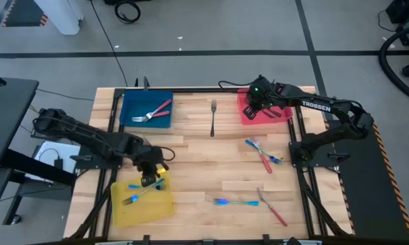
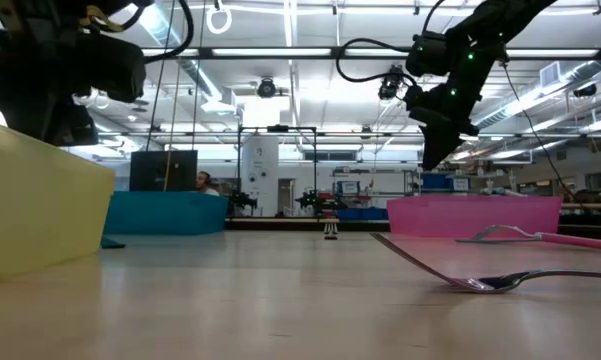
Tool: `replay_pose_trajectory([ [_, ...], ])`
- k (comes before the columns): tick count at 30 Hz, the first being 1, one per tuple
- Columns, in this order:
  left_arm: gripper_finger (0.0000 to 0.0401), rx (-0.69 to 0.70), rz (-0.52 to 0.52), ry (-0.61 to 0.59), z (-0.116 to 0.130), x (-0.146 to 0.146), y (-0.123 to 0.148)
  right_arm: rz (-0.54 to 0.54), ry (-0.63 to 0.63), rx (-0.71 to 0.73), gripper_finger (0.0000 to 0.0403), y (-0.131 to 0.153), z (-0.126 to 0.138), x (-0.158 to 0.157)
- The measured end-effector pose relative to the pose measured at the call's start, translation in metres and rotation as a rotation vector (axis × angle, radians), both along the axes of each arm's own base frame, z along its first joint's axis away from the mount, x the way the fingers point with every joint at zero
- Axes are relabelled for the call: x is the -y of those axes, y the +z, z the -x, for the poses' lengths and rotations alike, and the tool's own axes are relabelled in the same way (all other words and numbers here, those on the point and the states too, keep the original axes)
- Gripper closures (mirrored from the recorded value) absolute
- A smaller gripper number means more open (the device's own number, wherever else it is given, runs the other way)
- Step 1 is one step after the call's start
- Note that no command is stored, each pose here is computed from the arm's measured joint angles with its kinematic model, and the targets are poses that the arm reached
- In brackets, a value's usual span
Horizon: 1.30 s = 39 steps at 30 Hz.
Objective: Sort silverware by color (type)
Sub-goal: Put the black fork into the red bin
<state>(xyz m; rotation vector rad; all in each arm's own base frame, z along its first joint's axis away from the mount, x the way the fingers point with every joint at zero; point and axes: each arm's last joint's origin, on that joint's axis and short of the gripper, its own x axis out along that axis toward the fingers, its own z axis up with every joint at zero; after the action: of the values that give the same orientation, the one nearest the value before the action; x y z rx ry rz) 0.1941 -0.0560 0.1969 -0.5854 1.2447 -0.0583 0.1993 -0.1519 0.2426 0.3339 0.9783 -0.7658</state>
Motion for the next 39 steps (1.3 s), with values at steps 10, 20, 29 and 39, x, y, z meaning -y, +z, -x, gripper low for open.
replay_pose_trajectory([
  [10,0.0322,0.106,-0.046,-0.070,-0.009,-0.006,0.013,0.030,0.013,0.008,0.0317,0.001,-0.002,0.002],
  [20,0.0327,0.000,-0.366,0.075,-0.016,-0.039,0.004,0.031,0.013,0.010,0.0317,0.002,-0.002,0.002],
  [29,0.0368,-0.022,-0.242,-0.056,-0.035,-0.017,-0.020,0.031,0.013,0.009,0.0317,0.002,-0.002,0.002],
  [39,0.0383,-0.017,-0.163,-0.129,-0.034,0.015,-0.024,0.031,0.013,0.009,0.0317,0.002,-0.002,0.002],
])
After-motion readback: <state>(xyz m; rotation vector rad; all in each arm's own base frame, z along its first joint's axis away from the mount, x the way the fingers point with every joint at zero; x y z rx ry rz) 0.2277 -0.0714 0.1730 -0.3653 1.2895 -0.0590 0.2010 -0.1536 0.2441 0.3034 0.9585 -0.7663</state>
